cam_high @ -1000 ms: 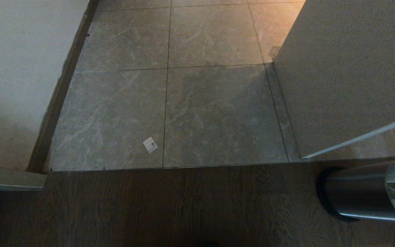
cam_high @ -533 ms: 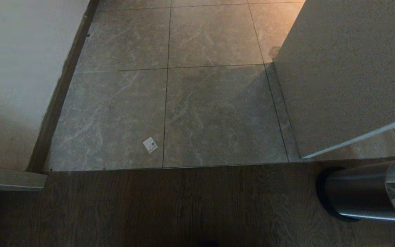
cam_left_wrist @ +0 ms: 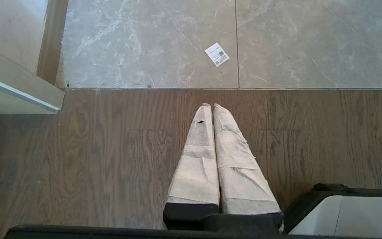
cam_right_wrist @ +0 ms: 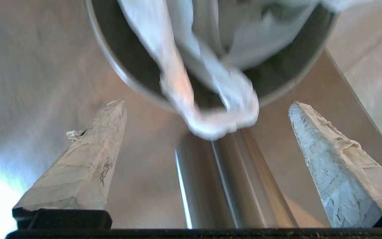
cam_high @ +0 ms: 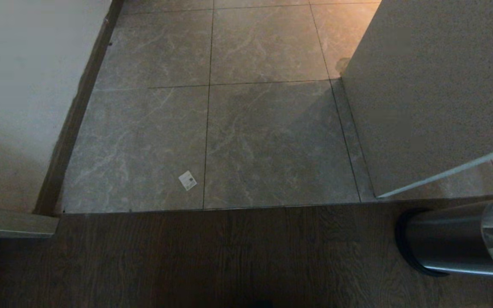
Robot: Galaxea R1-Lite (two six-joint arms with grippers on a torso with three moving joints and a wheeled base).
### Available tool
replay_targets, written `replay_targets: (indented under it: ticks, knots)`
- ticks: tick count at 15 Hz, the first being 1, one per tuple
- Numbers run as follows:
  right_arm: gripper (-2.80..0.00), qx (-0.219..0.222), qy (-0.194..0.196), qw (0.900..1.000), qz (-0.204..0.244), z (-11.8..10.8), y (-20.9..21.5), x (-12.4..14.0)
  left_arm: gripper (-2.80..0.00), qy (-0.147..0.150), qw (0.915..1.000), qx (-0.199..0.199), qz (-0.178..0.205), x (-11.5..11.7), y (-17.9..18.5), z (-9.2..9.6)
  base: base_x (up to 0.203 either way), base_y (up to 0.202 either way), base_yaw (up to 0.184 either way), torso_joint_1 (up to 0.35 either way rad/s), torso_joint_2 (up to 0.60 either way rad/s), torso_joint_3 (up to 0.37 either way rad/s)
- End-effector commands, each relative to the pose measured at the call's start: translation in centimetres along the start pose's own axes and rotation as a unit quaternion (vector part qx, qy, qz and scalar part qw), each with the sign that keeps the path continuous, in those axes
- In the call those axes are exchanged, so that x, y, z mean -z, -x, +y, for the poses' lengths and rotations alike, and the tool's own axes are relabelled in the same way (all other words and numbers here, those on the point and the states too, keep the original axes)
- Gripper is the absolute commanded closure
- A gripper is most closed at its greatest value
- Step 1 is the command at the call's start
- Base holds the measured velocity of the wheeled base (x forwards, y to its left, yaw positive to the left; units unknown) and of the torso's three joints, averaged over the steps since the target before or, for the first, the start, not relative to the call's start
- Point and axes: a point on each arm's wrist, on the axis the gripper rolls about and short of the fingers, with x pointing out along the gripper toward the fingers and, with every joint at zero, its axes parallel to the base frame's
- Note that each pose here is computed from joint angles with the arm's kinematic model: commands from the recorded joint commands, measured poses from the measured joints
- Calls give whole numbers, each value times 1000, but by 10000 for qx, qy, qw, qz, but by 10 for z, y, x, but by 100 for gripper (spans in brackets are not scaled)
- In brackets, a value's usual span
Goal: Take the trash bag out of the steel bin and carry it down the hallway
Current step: Pick up the trash bag
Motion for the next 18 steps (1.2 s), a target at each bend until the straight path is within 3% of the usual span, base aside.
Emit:
replay_targets:
  ticks: [1,6,12,18]
  knots:
    - [-280,61,-14,9993,-372,-4,-9,8,0,1,10000,-2,3,0,0,0,0,0,0,0,0,0]
    - [-280,322,-74,9975,-618,-22,-9,12,0,1,10000,-2,3,0,0,0,0,0,0,0,0,0]
    - [-280,201,-1106,9905,-791,-33,-21,-1,0,1,10000,-2,3,0,0,0,0,0,0,0,0,0]
    - [-280,450,-1003,9883,-1059,-51,-43,-3,0,1,10000,-2,3,0,0,0,0,0,0,0,0,0]
